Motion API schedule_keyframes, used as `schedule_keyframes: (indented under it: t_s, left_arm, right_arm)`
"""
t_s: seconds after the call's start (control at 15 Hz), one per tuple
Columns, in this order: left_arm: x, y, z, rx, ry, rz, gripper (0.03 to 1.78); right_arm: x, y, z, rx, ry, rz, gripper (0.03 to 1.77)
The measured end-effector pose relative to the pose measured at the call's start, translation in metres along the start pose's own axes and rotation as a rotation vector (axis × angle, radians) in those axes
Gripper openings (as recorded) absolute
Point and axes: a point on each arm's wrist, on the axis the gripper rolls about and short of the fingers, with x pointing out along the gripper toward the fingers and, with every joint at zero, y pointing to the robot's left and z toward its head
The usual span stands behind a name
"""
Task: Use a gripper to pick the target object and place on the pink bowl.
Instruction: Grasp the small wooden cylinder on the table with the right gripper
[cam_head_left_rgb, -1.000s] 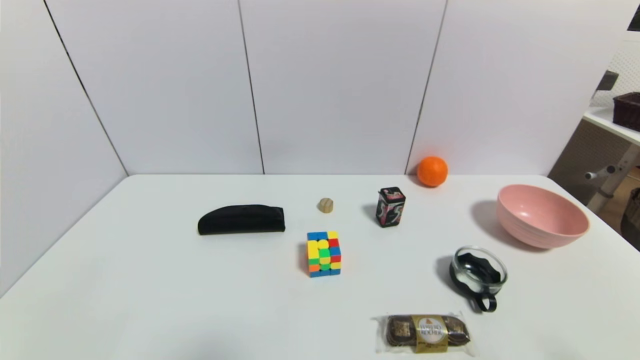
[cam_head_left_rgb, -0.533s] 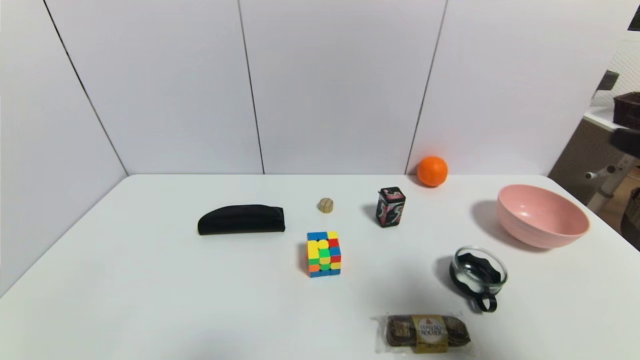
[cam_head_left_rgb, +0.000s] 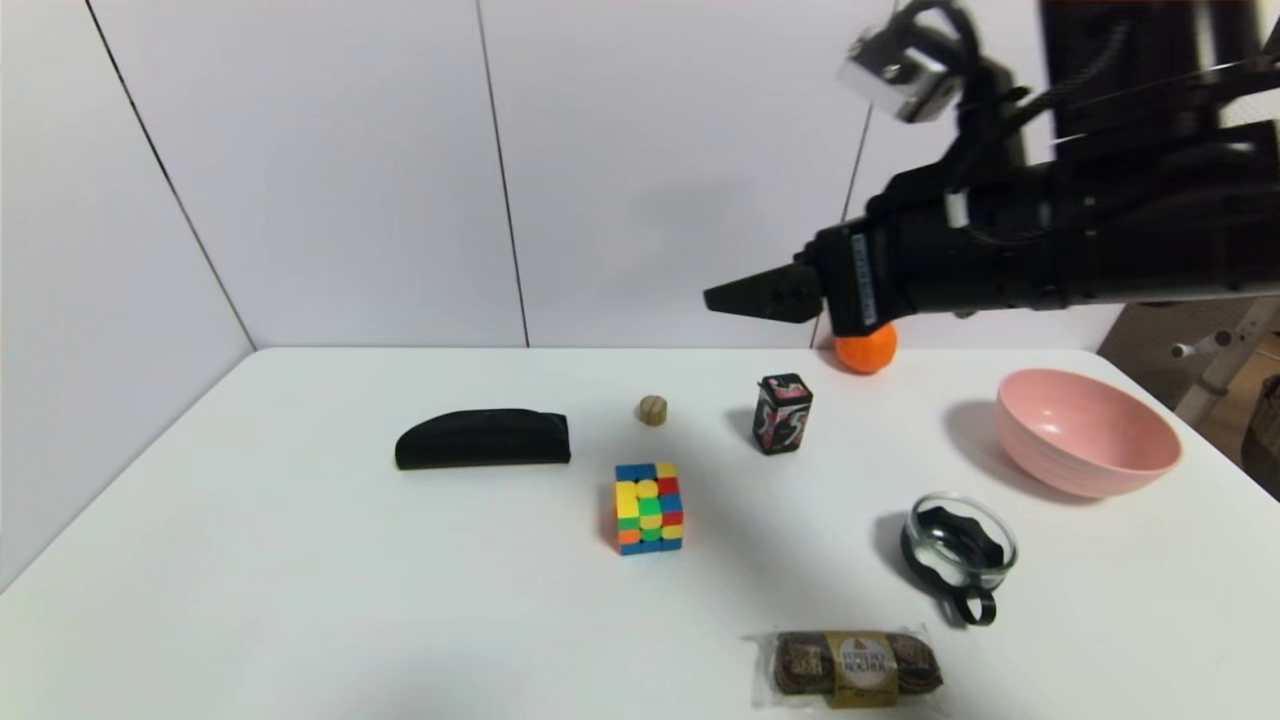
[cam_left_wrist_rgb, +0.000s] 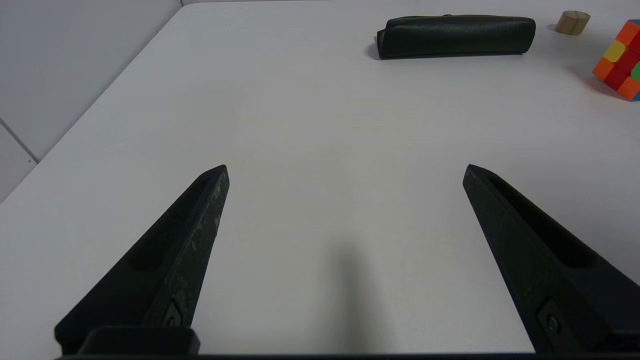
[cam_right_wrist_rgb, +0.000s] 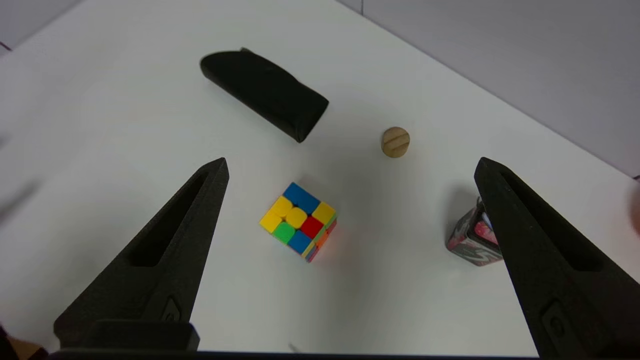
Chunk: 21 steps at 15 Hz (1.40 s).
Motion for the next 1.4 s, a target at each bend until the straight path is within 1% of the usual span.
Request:
schedule_keyframes:
  t_s: [0.13, 0.33, 0.6, 0.8, 1.0, 1.27, 1.4]
  left_arm:
    - [0.0, 0.0, 0.0, -0.001, 0.0, 0.0, 1.69]
    - [0.0, 0.0, 0.0, -0.001, 0.0, 0.0, 1.69]
    - [0.0, 0.0, 0.0, -0.001, 0.0, 0.0, 1.69]
    - [0.0, 0.0, 0.0, -0.001, 0.0, 0.0, 1.69]
    - [0.0, 0.0, 0.0, -0.001, 0.0, 0.0, 1.69]
    - [0.0, 0.0, 0.0, -0.001, 0.0, 0.0, 1.69]
    - [0.0, 0.0, 0.0, -0.001, 0.0, 0.0, 1.69]
  right_arm:
    - [0.042, -0.007, 0.002, 0.011, 0.061, -0.009, 1.7]
    - [0.095, -0.016, -0.003, 0.022, 0.12, -0.02, 1.7]
    - [0.149, -0.029, -0.032, 0.027, 0.218, -0.068, 1.7]
    - [0.172, -0.037, -0.051, 0.036, 0.261, -0.092, 1.7]
    - [0.186, -0.04, -0.061, 0.039, 0.265, -0.094, 1.7]
    - [0.199, -0.041, -0.068, 0.033, 0.247, -0.093, 1.7]
    - [0.203, -0.042, -0.071, 0.034, 0.255, -0.095, 1.7]
